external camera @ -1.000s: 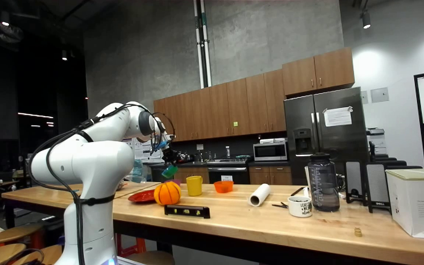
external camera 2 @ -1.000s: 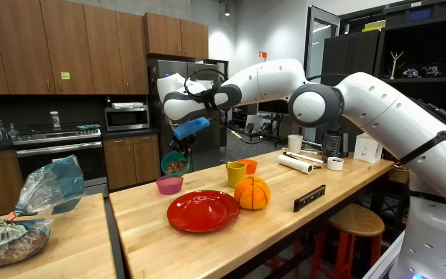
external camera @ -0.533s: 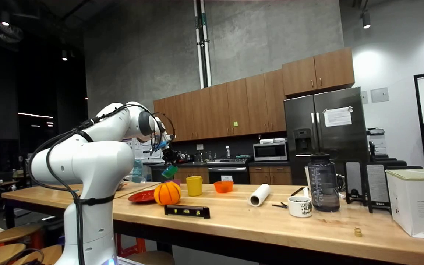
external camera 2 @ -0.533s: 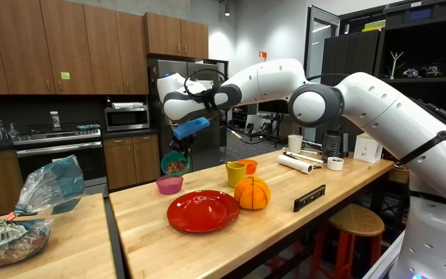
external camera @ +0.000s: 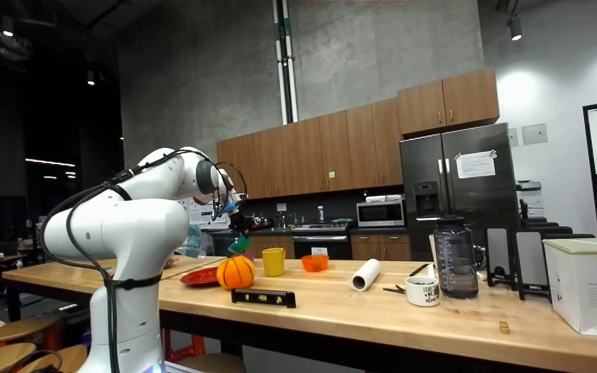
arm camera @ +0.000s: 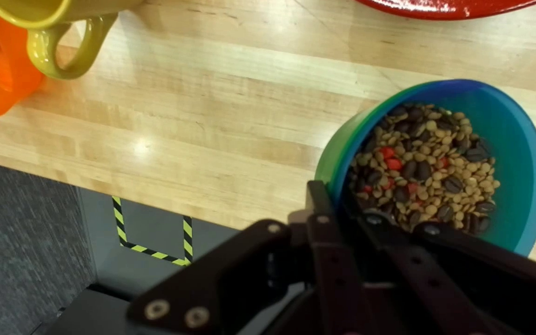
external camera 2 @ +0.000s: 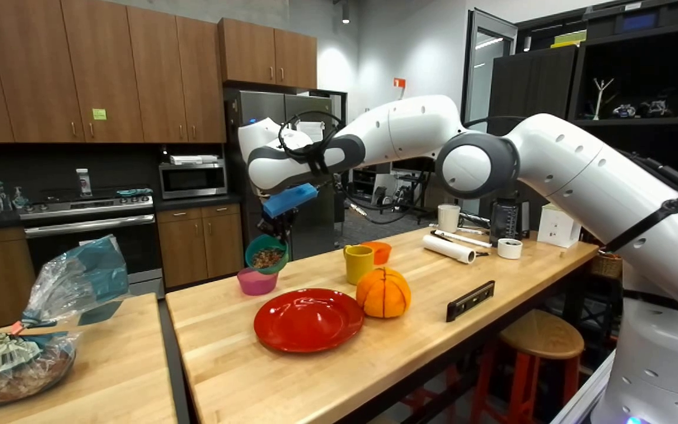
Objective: Pour the contents of the blue bowl into the pink bowl
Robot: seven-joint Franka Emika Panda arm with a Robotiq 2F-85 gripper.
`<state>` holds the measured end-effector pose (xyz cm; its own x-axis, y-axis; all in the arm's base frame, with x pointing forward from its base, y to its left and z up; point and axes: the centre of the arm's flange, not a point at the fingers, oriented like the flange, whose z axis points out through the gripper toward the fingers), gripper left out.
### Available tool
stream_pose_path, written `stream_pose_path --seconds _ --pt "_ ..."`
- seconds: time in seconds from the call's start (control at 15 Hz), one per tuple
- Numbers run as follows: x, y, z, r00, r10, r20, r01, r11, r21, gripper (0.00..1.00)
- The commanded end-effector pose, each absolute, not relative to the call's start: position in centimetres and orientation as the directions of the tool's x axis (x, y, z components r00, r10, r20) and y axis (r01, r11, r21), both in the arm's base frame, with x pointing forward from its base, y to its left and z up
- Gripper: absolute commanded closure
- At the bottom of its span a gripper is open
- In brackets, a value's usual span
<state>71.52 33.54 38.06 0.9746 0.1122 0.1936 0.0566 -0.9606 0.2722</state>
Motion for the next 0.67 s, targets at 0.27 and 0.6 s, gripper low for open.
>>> stream_pose_path --seconds 0.27,0.6 --pt "74.0 34.4 40.3 0.954 0.129 0.272 0.046 -0.956 0.289 0.98" --pt "75.1 34.2 40.9 0.936 0.149 0.318 0.032 -0.937 0.347 0.98"
